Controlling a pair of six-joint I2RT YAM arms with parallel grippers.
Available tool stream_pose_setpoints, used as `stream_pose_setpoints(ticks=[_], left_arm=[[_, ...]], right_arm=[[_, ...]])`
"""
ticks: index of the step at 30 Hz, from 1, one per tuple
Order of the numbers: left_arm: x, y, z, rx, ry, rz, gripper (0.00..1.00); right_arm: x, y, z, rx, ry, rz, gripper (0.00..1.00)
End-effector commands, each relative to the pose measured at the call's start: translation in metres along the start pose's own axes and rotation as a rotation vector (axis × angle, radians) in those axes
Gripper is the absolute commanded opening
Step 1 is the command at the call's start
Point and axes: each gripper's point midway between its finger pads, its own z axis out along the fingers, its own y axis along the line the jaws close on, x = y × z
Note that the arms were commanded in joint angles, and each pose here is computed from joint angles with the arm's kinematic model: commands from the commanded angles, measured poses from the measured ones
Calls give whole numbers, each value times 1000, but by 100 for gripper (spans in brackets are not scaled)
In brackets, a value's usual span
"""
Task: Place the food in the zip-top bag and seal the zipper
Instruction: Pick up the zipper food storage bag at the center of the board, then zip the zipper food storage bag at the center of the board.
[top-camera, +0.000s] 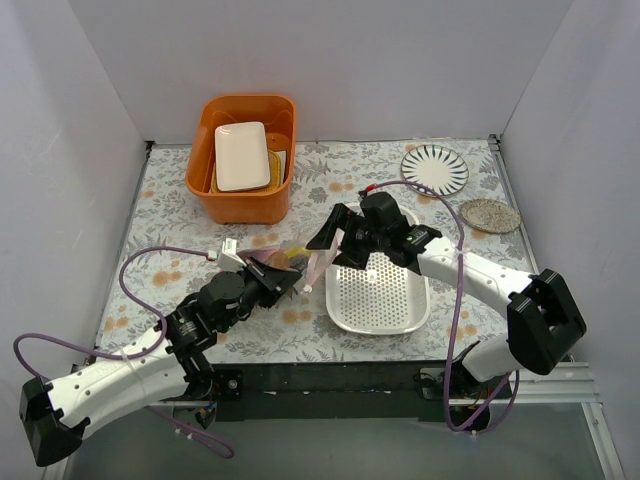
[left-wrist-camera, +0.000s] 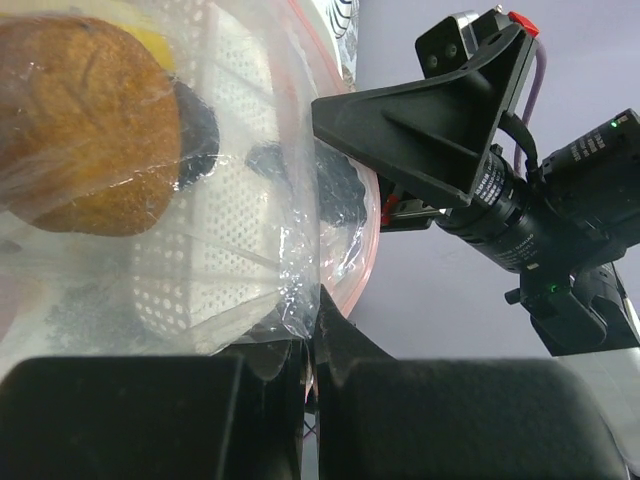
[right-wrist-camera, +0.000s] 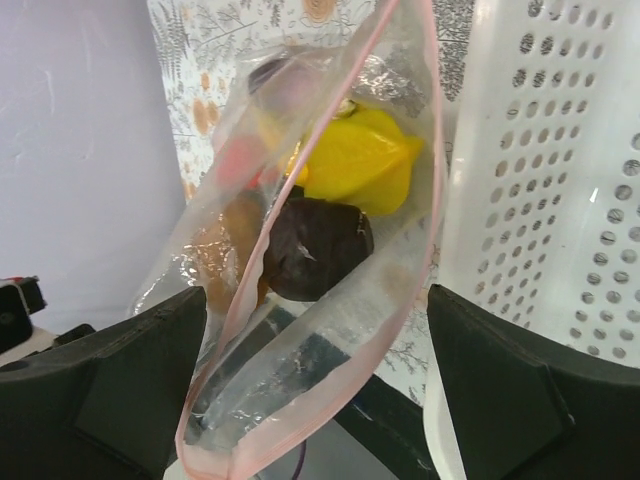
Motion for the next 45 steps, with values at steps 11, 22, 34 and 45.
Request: stream_pose_setpoints(ticks=[11,22,34,45], left_arm=[[21,2,2,-26,102,-254,0],[34,23,3,-75,152,-248,0],[31,52,0,-105,110,-285,0],[26,37,7,-72,88,-259,0]], right_arm=[[-18,23,2,13,12,-134,60],[-17,0,-1,96,5,-189,1],[-15,-2,-9,40,29,-200,68],[30,-16,-67,-16,37,-159,78]])
